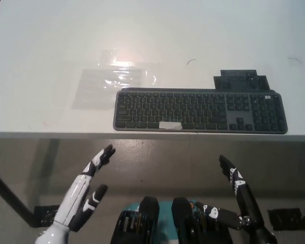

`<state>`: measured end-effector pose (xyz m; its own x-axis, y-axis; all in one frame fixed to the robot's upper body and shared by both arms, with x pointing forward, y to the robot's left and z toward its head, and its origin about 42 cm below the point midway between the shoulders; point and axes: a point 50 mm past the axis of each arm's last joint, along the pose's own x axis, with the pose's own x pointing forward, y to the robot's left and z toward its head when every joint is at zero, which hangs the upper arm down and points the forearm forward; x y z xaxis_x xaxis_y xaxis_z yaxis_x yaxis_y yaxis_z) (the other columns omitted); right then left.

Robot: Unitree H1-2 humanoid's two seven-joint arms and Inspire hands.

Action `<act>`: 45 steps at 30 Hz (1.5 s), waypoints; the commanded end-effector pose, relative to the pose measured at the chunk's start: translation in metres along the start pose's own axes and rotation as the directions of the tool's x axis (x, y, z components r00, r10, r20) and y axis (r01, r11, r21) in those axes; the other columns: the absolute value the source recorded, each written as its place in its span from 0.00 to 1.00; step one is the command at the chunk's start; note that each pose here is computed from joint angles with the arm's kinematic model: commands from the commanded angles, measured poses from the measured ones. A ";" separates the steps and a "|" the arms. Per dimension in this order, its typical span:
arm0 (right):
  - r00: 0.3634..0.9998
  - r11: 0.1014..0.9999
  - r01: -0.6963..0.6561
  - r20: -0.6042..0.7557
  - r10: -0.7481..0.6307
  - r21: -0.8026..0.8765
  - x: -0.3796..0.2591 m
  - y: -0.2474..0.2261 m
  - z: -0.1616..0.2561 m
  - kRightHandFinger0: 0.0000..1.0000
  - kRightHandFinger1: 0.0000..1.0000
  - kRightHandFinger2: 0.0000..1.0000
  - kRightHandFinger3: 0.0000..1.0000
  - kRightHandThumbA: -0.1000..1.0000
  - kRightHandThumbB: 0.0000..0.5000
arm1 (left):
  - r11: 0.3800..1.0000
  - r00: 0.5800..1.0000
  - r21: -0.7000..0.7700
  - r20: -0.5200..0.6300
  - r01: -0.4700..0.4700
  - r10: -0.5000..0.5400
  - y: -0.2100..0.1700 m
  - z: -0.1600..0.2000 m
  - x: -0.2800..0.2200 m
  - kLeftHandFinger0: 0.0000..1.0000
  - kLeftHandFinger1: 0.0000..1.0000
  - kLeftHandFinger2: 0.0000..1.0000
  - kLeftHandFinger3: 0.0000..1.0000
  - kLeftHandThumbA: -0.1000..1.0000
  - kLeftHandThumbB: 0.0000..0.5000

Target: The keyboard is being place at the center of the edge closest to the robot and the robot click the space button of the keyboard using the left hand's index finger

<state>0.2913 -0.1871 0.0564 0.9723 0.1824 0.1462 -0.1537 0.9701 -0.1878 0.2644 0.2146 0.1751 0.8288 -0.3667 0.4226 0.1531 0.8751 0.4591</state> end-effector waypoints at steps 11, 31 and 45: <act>0.996 1.000 -0.006 0.092 0.007 -0.014 0.008 -0.001 0.009 1.00 1.00 1.00 1.00 1.00 0.82 | 0.891 0.975 0.450 0.167 0.055 -0.144 0.000 0.049 0.083 0.00 0.00 0.00 1.00 1.00 0.85; 0.994 1.000 -0.005 0.112 0.006 -0.015 0.013 -0.004 0.014 1.00 1.00 1.00 1.00 1.00 0.77 | 0.843 0.969 0.479 -0.091 0.245 -0.230 -0.034 -0.014 0.175 0.00 0.02 0.06 1.00 1.00 0.68; 0.993 1.000 -0.001 0.121 0.003 -0.019 0.015 -0.005 0.016 1.00 1.00 1.00 1.00 1.00 0.79 | 0.828 0.942 0.455 -0.224 0.329 -0.251 -0.058 -0.043 0.156 0.00 0.04 0.12 1.00 1.00 0.70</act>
<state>0.2956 -0.1877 0.0572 0.9676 0.1926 0.1630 -0.1587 0.9668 -0.2004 0.4059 0.1210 0.1803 0.8484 -0.5194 0.1025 0.1763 0.4598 0.8704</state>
